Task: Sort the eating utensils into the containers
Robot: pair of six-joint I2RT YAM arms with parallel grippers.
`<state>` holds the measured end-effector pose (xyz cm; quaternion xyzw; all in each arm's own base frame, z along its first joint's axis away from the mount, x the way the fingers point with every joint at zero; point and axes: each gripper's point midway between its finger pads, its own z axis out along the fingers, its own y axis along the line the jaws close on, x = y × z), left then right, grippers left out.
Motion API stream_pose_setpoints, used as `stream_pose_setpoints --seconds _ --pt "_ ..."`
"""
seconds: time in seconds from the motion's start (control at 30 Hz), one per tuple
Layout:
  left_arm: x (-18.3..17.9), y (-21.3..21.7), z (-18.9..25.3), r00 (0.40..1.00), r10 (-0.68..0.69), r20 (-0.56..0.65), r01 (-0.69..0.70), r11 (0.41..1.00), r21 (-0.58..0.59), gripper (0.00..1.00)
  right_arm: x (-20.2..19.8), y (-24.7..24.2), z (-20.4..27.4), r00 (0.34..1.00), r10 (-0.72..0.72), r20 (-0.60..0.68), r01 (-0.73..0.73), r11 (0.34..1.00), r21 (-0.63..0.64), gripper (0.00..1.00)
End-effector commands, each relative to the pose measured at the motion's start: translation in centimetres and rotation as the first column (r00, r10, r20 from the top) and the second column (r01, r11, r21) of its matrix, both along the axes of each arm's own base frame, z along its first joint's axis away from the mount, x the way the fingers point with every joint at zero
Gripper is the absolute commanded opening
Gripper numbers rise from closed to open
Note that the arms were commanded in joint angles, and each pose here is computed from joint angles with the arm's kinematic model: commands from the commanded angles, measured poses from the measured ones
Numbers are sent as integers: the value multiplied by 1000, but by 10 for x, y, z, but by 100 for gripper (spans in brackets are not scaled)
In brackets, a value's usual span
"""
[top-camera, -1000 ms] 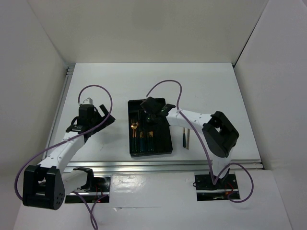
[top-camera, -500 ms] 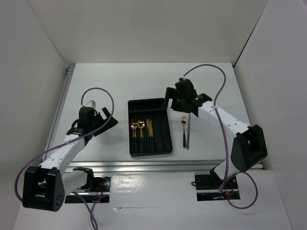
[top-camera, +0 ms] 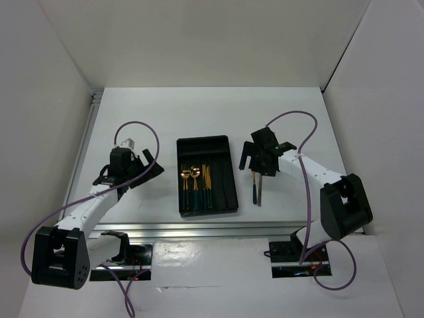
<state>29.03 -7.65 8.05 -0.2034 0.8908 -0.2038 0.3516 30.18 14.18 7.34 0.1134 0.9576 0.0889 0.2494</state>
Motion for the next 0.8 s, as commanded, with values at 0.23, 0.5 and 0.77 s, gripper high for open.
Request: stream_pose_setpoints --seconds 0.23,0.5,0.77 --pt "16 3 9 999 -13 34 12 1000 29 100 -9 -17 -19 999 -23 -22 23 1000 9 79" --pt "16 5 9 999 7 32 -8 999 33 100 -9 -9 -39 997 37 -69 -36 999 17 59" --pt "18 5 7 1000 7 21 -8 999 34 100 -3 -5 -41 997 50 -62 -48 999 24 57"
